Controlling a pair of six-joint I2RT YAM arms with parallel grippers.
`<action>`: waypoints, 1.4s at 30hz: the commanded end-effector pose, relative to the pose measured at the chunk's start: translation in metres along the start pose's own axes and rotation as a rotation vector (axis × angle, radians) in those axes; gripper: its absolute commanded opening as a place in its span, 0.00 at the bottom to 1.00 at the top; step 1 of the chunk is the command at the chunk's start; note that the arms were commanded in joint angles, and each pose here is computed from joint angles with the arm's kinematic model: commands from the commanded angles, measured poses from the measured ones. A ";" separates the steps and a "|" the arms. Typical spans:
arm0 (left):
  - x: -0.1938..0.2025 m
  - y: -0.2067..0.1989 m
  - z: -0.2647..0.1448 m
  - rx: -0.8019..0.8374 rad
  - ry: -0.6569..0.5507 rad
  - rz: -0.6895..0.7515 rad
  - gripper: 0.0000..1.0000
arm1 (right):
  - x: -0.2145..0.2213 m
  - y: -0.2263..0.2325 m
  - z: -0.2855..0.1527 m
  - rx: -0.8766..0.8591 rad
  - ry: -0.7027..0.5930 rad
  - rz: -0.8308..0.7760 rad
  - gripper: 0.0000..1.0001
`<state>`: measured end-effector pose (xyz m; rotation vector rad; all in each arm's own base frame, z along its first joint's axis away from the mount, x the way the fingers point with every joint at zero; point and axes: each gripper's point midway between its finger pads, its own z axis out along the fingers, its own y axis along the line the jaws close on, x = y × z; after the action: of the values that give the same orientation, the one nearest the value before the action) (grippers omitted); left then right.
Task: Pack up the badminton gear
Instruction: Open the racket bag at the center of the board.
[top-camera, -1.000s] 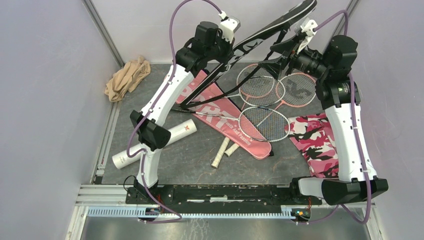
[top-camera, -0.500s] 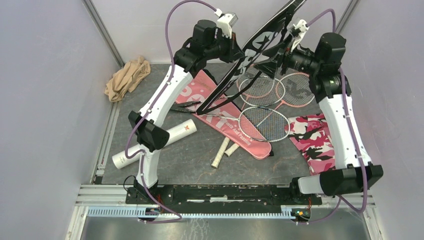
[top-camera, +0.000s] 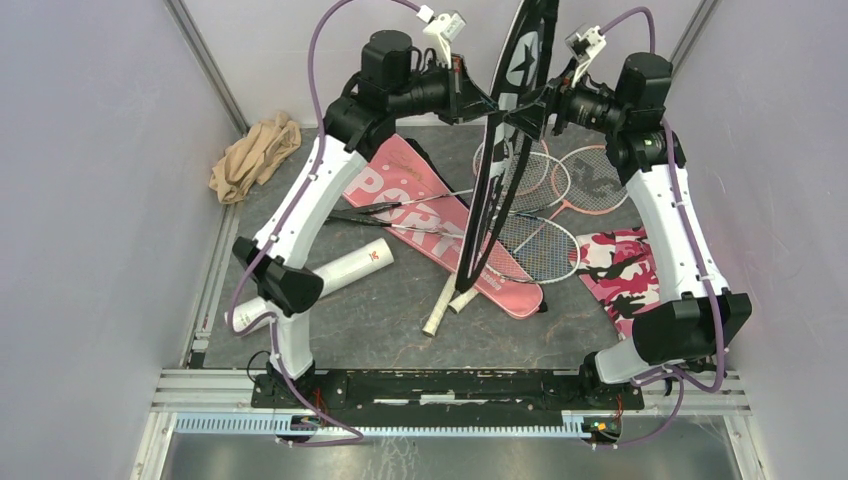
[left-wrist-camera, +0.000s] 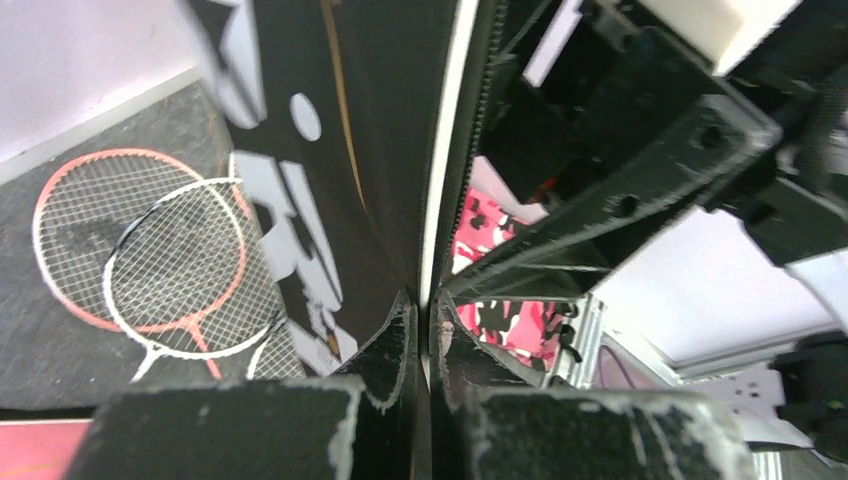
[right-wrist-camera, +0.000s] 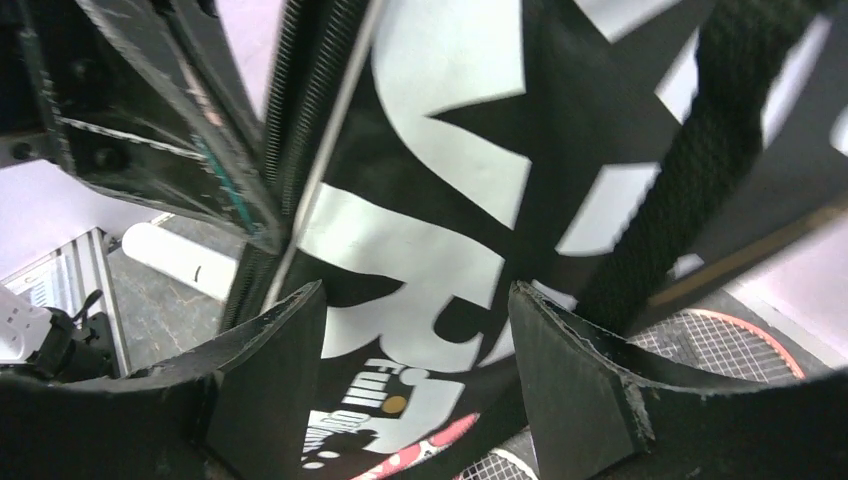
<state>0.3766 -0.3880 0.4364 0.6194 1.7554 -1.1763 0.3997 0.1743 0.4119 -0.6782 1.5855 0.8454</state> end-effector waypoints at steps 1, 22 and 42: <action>-0.037 -0.061 -0.037 0.157 -0.105 -0.002 0.02 | -0.026 0.012 -0.001 -0.056 -0.054 -0.030 0.73; 0.085 -0.007 0.005 0.269 -0.009 -0.527 0.02 | 0.091 0.030 -0.020 -0.165 0.211 0.003 0.75; 0.189 0.039 0.016 0.201 0.061 -0.519 0.02 | 0.142 -0.024 0.018 -0.062 0.213 0.179 0.57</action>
<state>0.3259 -0.3960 0.2288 0.1846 2.0942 -1.7162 0.3892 0.1780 0.2736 -0.7624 1.8394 0.9876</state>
